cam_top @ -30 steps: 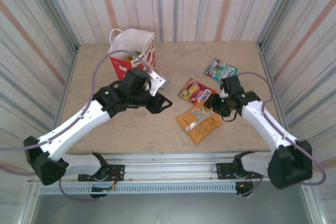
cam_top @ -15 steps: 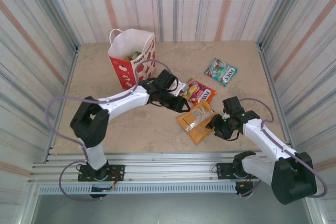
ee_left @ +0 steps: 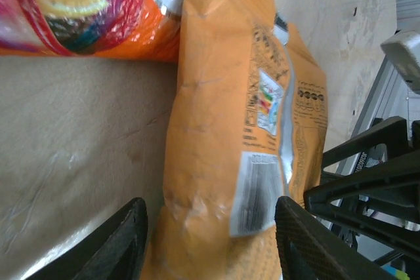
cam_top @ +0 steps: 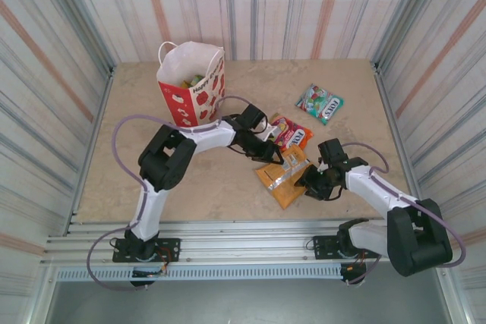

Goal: Place the snacks into the paper bag

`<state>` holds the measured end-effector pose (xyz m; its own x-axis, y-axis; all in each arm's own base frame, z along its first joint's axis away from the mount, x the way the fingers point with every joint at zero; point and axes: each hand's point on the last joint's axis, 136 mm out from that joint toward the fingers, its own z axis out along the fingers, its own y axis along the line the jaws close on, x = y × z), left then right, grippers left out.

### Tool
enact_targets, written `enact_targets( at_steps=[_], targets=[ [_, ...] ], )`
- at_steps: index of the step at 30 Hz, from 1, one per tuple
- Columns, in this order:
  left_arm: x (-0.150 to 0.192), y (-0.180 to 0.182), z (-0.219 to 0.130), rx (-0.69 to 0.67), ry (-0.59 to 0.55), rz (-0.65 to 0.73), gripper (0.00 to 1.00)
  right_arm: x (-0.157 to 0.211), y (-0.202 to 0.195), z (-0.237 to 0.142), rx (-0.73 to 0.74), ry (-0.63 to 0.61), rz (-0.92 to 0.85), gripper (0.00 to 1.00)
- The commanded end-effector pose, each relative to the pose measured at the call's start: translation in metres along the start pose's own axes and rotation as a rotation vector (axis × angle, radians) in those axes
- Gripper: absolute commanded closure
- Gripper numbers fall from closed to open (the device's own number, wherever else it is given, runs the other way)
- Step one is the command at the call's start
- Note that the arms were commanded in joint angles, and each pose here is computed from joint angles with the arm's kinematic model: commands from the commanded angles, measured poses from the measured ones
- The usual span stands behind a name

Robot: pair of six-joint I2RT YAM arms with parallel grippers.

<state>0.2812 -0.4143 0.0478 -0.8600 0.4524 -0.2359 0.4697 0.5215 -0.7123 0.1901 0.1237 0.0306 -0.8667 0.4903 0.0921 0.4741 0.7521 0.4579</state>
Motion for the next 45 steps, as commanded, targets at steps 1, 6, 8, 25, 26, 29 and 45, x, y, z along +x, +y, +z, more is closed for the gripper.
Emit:
enact_targets(
  at_steps=[1, 6, 8, 25, 26, 29, 45],
  targets=[
    [0.002, -0.005, 0.010, 0.081, 0.037, -0.017, 0.46, 0.000, -0.004, 0.004, 0.001, 0.007, 0.003, 0.50],
    [0.011, -0.007, 0.020, 0.156, 0.077, -0.031, 0.47, -0.002, 0.001, 0.007, -0.020, 0.017, -0.001, 0.53],
    [0.014, -0.012, 0.023, 0.188, 0.087, -0.024, 0.48, -0.003, 0.002, 0.008, -0.024, 0.019, -0.003, 0.55],
    [-0.001, -0.059, -0.034, 0.102, -0.003, 0.152, 0.83, -0.015, 0.021, -0.025, -0.060, -0.090, -0.067, 0.44],
    [-0.004, -0.062, -0.044, 0.075, -0.020, 0.176, 0.85, -0.017, 0.024, -0.031, -0.070, -0.108, -0.073, 0.44],
    [-0.016, -0.080, -0.082, -0.016, -0.086, 0.273, 0.88, -0.024, 0.040, -0.052, -0.121, -0.173, -0.113, 0.43],
    [-0.102, -0.133, -0.323, -0.731, -0.486, 0.742, 0.93, -0.038, 0.138, -0.103, -0.243, -0.276, -0.378, 0.45]
  ],
)
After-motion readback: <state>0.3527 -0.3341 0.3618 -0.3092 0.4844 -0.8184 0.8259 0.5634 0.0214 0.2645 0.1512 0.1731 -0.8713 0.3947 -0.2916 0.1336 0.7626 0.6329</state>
